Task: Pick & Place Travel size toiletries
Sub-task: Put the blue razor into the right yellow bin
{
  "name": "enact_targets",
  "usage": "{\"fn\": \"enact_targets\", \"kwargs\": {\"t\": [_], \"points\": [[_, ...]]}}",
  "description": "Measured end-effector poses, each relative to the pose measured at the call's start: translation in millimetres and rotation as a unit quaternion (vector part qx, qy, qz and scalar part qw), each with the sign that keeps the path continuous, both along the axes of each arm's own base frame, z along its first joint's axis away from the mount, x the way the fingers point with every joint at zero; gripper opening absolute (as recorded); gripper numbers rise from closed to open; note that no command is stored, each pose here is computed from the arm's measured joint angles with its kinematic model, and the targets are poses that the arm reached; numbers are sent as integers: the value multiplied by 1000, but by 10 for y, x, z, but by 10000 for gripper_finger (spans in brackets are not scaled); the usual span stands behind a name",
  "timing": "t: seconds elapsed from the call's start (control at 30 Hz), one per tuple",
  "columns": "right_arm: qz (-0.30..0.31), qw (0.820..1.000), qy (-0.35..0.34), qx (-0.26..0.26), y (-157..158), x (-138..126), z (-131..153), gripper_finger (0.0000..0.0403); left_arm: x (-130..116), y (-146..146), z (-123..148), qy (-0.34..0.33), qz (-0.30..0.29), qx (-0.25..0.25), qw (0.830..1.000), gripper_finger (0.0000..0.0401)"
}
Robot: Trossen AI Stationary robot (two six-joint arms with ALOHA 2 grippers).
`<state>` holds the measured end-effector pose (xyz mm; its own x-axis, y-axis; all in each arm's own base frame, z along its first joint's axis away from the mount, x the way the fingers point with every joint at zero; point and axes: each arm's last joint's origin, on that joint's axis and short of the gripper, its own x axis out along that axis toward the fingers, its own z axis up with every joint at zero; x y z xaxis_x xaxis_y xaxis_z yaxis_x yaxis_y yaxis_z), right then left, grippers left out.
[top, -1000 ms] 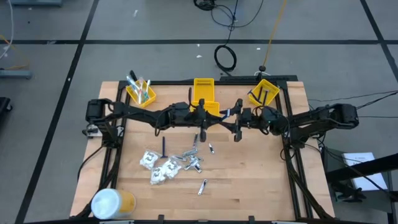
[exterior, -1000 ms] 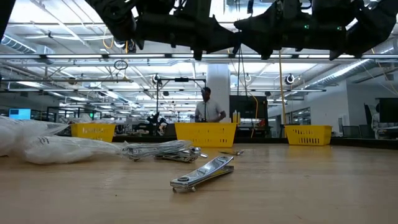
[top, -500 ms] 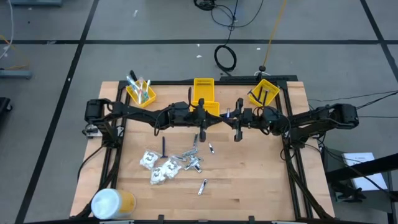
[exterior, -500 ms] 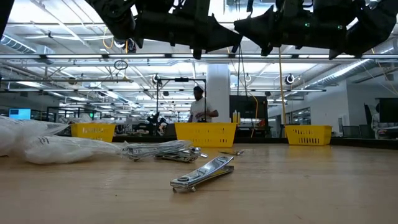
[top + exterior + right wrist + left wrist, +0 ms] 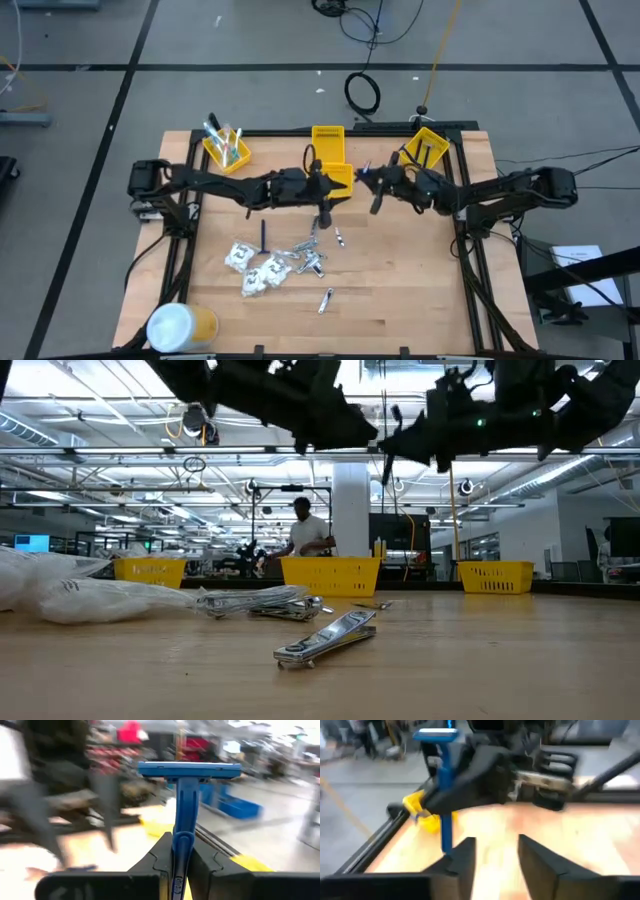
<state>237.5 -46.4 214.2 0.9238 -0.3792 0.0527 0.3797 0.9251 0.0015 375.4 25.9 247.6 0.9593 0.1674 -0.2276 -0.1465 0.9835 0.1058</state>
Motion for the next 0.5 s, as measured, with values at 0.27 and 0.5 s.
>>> {"fn": "enact_targets", "kwargs": {"t": [0.27,0.5], "points": [[-287,949,131,31,-290,-296,-159,21,-302,-102,400,59,21,10,998,249],[-452,874,162,73,-527,-786,-405,21,-536,-45,499,98,95,-16,990,263]]}}
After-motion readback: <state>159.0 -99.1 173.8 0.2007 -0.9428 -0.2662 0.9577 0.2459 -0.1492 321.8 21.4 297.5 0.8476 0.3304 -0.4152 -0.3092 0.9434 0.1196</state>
